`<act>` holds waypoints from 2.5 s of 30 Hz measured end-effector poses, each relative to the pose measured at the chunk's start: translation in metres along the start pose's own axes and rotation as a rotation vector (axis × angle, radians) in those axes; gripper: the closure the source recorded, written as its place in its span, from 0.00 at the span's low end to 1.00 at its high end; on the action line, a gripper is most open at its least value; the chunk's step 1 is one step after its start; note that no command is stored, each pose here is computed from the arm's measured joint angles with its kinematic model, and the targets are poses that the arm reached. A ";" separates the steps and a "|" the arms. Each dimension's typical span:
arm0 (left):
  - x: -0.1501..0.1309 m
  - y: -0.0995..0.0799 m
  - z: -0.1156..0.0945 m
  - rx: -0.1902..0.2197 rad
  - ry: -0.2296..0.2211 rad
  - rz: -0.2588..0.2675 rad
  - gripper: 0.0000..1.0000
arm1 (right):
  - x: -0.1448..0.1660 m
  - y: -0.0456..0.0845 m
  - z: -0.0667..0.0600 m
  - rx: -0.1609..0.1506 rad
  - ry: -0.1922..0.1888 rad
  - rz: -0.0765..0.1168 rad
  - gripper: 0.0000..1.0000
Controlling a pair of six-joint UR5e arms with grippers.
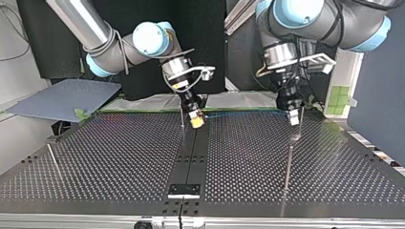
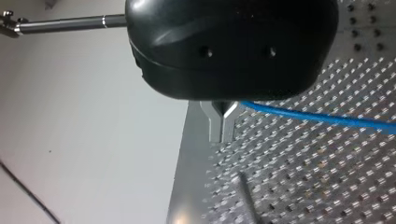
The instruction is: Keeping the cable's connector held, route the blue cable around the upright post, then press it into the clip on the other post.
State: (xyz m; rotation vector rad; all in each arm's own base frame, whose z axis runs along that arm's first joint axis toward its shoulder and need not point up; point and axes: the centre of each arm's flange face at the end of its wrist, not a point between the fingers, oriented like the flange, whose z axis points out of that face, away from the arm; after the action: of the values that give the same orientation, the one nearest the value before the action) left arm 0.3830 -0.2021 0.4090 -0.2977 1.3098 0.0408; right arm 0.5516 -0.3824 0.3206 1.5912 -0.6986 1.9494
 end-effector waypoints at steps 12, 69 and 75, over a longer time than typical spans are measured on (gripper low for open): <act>-0.051 0.022 0.052 -0.071 -0.066 0.002 1.00 | 0.047 -0.007 0.027 0.039 0.041 0.002 1.00; 0.049 0.073 0.204 0.067 0.085 -0.010 1.00 | 0.075 0.003 0.119 0.100 0.180 0.028 1.00; 0.076 0.071 0.206 0.080 0.128 -0.012 1.00 | 0.053 0.006 0.122 0.095 0.148 0.018 1.00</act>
State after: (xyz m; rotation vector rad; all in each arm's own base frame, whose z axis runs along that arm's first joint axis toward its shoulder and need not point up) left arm 0.5837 -0.0956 0.3690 -0.2431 1.4328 -0.0416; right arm 0.6251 -0.4652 0.3938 1.4802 -0.5697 2.1166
